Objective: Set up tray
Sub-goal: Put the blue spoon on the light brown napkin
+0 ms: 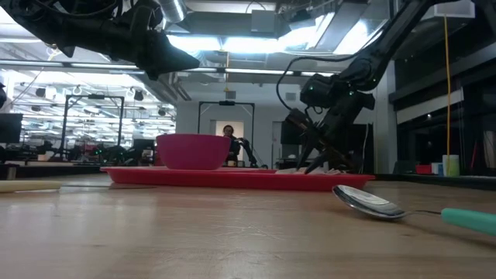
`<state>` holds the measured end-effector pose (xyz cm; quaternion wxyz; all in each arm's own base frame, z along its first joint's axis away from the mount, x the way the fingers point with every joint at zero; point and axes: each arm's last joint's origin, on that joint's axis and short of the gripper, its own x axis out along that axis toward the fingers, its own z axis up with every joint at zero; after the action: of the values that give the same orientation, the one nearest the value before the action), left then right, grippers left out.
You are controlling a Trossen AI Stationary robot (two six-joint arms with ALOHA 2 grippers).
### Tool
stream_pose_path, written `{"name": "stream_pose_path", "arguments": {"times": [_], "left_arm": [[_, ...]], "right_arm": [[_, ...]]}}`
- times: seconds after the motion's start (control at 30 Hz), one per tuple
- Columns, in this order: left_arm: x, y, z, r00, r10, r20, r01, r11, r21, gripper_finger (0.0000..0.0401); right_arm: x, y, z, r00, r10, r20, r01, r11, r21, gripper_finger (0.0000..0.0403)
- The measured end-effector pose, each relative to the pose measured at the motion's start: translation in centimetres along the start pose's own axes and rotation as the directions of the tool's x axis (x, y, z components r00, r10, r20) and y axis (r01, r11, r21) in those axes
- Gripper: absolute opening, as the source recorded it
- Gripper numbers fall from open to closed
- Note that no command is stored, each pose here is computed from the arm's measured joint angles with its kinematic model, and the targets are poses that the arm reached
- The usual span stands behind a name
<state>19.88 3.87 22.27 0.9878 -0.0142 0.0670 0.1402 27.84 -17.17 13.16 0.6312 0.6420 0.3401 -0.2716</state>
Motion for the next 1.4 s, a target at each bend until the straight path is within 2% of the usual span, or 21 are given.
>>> {"name": "stream_pose_path", "arguments": {"times": [0.2, 0.37, 0.5, 0.67, 0.77, 0.83, 0.9, 0.97, 1.1, 1.2, 1.27, 1.4], "left_arm": [[0.0, 0.0, 0.0, 1.000, 0.000, 0.000, 0.000, 1.000, 0.001, 0.0009], [0.0, 0.0, 0.0, 1.000, 0.000, 0.000, 0.000, 1.000, 0.000, 0.0010], [0.0, 0.0, 0.0, 1.000, 0.000, 0.000, 0.000, 1.000, 0.000, 0.0007], [0.0, 0.0, 0.0, 1.000, -0.001, 0.000, 0.001, 1.000, -0.002, 0.0008], [0.0, -0.1, 0.0, 1.000, -0.018, 0.001, 0.018, 0.998, -0.054, 0.0011], [0.0, -0.1, 0.0, 1.000, -0.020, 0.001, 0.020, 0.997, -0.068, 0.0011], [0.0, 0.0, 0.0, 1.000, -0.017, 0.001, 0.017, 0.998, -0.068, 0.0010], [0.0, 0.0, 0.0, 1.000, -0.016, 0.001, 0.016, 0.998, -0.068, 0.0008], [0.0, 0.0, 0.0, 1.000, -0.016, 0.001, 0.016, 0.998, -0.068, 0.0007], [0.0, 0.0, 0.0, 1.000, -0.016, 0.001, 0.016, 0.998, -0.068, 0.0008], [0.0, 0.0, 0.0, 1.000, -0.016, 0.002, 0.016, 0.998, -0.066, 0.0010], [0.0, 0.0, 0.0, 1.000, -0.005, 0.003, 0.005, 1.000, -0.017, 0.0010]], "right_arm": [[-2.1, 0.7, -0.1, 0.999, 0.022, 0.041, -0.019, 0.998, -0.064, 0.0080], [-5.3, 0.9, -1.3, 0.987, -0.090, 0.135, 0.112, 0.981, -0.160, 0.0080], [-7.9, 1.4, -2.7, 0.958, -0.145, 0.246, 0.214, 0.936, -0.280, 0.0080], [-10.0, 3.1, -5.2, 0.918, -0.105, 0.382, 0.295, 0.824, -0.483, 0.0080], [-10.5, 4.2, -6.8, 0.894, -0.048, 0.444, 0.333, 0.736, -0.590, 0.0080], [-10.2, 4.5, -7.8, 0.876, 0.033, 0.481, 0.337, 0.672, -0.659, 0.0080], [-9.4, 4.2, -8.7, 0.879, 0.129, 0.460, 0.296, 0.609, -0.736, 0.0080], [-8.5, 3.4, -9.3, 0.884, 0.212, 0.416, 0.234, 0.569, -0.788, 0.0080], [-7.4, 1.7, -10.5, 0.870, 0.296, 0.394, 0.179, 0.555, -0.812, 0.0080], [-7.0, 1.6, -11.8, 0.850, 0.385, 0.360, 0.158, 0.466, -0.871, 0.0076], [-6.7, 1.7, -12.7, 0.852, 0.408, 0.329, 0.154, 0.405, -0.901, 0.0067], [-6.3, 2.1, -14.5, 0.862, 0.429, 0.269, 0.131, 0.324, -0.937, 0.0041]]}}
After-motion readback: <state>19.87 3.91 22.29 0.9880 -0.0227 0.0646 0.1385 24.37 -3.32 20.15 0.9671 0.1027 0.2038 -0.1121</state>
